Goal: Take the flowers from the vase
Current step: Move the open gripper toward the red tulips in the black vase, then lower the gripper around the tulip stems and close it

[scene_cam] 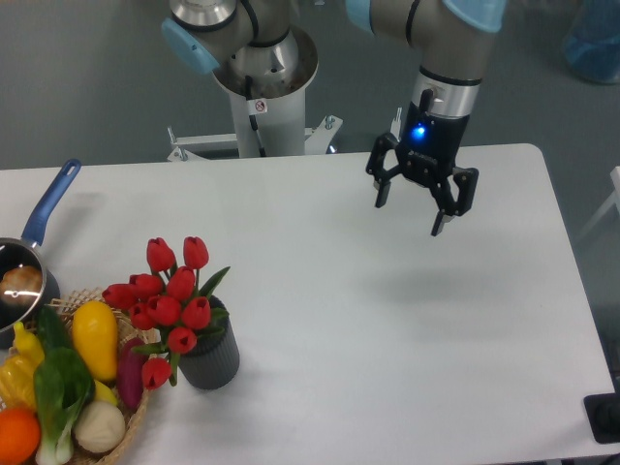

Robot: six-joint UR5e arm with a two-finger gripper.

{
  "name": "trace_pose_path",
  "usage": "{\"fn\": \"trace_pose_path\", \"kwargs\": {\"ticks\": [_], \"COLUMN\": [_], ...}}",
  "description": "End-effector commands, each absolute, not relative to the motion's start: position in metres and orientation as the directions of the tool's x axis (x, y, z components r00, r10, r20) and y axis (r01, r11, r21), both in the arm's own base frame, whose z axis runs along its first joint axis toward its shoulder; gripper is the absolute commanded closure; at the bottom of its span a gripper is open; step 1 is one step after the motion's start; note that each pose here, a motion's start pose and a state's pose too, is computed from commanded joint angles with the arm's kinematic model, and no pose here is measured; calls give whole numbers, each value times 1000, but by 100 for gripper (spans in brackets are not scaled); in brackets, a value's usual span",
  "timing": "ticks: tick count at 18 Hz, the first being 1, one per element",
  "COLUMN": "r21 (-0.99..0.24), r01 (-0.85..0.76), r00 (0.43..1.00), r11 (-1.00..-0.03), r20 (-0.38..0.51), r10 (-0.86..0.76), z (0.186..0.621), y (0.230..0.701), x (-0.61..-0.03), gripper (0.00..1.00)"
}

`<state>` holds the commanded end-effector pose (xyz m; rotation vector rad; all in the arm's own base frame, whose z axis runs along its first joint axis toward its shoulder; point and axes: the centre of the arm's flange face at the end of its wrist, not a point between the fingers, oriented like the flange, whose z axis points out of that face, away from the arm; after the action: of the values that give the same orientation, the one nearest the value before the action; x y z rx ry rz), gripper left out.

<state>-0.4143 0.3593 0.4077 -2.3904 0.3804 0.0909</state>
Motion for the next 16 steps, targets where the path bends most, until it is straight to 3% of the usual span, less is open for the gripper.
{"fn": "trace_pose_path", "kwargs": {"ticks": [5, 10, 16], "r21": [-738, -838, -875], "r01": [-257, -181, -123], "r00": [951, 905, 879], "r11": [-624, -514, -469], "r20": [-79, 63, 123], "r10": [-299, -421, -460], "z": [396, 336, 324], "y": [402, 465, 483], "x": [-390, -371, -347], "gripper": [0, 0, 0]}}
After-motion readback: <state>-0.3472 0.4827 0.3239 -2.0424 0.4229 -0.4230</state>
